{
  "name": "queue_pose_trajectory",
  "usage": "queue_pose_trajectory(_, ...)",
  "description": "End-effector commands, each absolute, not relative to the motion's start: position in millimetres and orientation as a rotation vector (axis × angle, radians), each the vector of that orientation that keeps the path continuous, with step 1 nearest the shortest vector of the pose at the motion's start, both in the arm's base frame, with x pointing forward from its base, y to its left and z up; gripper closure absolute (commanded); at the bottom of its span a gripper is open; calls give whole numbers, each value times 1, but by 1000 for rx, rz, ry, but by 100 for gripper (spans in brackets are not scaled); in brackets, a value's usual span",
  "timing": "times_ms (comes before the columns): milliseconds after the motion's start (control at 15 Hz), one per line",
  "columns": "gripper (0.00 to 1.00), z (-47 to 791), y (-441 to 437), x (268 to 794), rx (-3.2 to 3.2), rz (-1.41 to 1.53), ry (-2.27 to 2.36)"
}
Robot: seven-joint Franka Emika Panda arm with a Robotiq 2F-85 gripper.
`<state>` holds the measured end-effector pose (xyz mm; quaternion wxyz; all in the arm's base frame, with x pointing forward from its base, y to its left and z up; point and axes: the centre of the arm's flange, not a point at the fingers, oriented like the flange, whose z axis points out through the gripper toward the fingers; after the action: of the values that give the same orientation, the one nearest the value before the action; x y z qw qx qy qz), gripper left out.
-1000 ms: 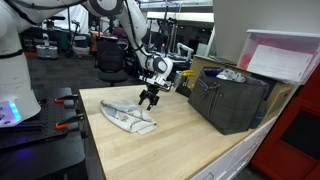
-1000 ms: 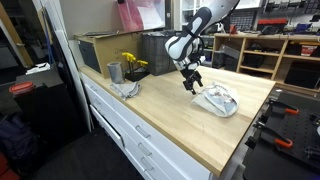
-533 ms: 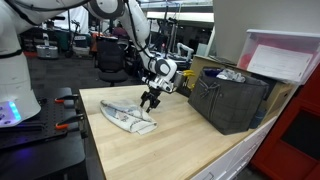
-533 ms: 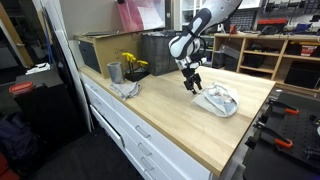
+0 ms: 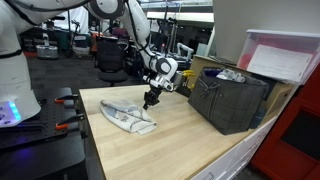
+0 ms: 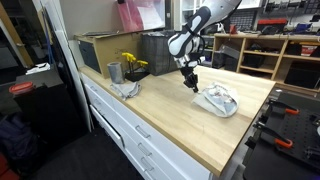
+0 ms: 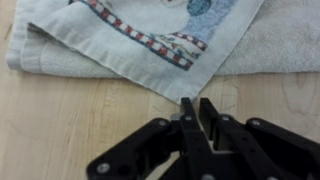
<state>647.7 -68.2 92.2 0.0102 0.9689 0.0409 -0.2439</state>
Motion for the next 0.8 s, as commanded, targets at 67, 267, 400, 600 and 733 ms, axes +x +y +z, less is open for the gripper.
queue_pose_trajectory(67,74,87,-67,631,3061,-812,120)
queue_pose_trajectory(267,63,88,-73,630,3052,-814,98)
queue_pose_trajectory(400,48,90,-75,629,3052,-816,96)
queue_pose_trajectory(600,26,87,-80,623,3053,-837,75)
queue_pose_trajectory(733,32,86,-81,618,3052,-857,54)
